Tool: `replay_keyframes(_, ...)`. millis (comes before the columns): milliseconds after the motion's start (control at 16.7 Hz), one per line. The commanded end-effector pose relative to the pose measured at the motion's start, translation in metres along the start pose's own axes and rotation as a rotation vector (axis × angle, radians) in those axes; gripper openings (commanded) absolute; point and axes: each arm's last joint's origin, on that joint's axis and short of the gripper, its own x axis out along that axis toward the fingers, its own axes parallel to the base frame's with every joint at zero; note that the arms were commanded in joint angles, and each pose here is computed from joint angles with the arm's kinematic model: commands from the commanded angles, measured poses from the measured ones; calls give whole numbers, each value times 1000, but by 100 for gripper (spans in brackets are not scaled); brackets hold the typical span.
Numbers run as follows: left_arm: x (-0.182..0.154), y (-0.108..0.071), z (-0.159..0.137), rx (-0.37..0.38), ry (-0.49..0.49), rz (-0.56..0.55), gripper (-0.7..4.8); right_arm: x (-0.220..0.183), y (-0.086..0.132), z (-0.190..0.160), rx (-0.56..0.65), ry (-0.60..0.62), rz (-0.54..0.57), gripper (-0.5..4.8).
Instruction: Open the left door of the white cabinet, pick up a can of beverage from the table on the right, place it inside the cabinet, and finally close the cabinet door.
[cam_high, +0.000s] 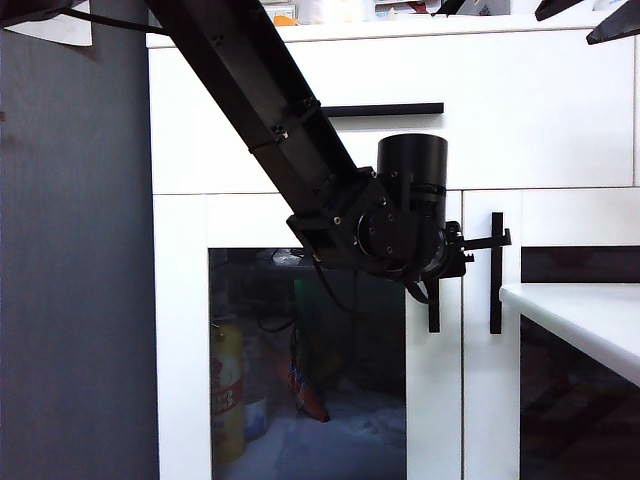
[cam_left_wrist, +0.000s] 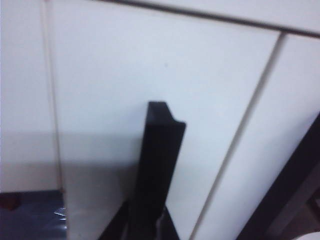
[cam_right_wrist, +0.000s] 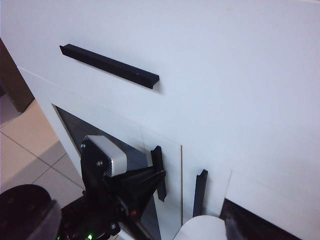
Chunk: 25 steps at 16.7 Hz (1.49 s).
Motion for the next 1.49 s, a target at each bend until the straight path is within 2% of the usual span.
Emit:
replay_keyframes(60,1,-1,9,-45,-33,-40,-5,-1,0,6,-29,-43,-3,418)
replay_keyframes(358,2,-1,9,-45,-34,-40,-5,-1,1,6,-24,-48,-2,418)
replay_keyframes(597,1,-2,9,-45,-34,-41,-5,-3,2,7,29,-45,1,418)
replay_keyframes(1493,0,-4,8,-45,-32,-44,-5,-3,2,6,31,-41,1,418)
